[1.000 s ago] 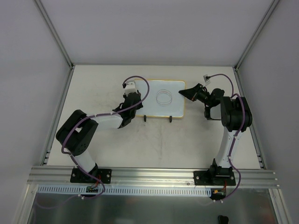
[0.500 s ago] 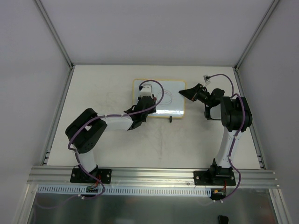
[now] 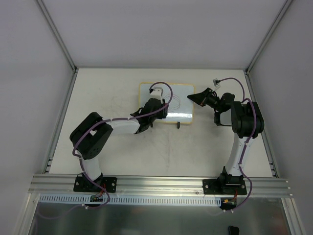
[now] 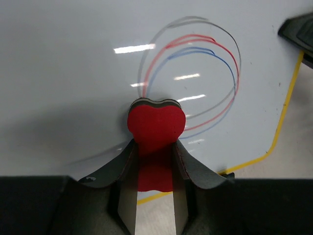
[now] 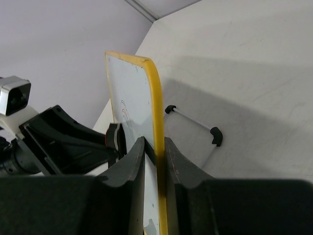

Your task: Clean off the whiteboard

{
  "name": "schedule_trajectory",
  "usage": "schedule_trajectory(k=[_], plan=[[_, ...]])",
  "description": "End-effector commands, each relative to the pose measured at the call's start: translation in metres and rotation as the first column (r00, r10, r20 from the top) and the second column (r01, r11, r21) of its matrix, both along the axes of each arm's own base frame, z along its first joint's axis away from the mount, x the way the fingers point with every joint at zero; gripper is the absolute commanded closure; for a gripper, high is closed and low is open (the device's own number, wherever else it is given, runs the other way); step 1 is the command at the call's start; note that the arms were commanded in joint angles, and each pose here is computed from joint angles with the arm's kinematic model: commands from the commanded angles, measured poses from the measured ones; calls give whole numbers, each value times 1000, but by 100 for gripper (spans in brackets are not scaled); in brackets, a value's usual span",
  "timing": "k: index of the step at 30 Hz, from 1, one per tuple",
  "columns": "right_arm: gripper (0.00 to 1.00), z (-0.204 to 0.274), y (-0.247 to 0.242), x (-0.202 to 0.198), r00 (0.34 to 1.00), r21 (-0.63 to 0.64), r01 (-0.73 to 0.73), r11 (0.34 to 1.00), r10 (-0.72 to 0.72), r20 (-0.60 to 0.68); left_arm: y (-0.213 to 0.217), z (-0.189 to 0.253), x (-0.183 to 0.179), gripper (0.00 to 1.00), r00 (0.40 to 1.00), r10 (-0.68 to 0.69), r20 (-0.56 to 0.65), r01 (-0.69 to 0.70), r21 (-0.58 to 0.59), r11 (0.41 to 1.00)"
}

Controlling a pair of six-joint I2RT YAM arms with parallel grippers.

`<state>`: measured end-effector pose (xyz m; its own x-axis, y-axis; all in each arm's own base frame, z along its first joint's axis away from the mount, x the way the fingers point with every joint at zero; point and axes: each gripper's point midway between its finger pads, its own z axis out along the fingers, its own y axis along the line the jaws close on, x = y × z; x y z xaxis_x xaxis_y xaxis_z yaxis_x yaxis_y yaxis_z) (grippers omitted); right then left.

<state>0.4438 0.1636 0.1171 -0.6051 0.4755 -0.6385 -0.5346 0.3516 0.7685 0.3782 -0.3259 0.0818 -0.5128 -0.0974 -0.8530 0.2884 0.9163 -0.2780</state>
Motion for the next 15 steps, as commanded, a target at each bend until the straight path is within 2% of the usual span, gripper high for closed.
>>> schedule_trajectory(k=[1,8,15], plan=[[100,12,3,-2,990,-22,2,1000,1,139,95,-45,18,100,977,198,-81,-179,200,963],[100,13,4,-3,990,-23,-2,1000,5,142,138,-30,36,100,960,272,-65,-254,201,946],[100,12,4,-4,990,-23,-4,1000,7,139,136,-27,47,100,968,238,-85,-216,214,953]])
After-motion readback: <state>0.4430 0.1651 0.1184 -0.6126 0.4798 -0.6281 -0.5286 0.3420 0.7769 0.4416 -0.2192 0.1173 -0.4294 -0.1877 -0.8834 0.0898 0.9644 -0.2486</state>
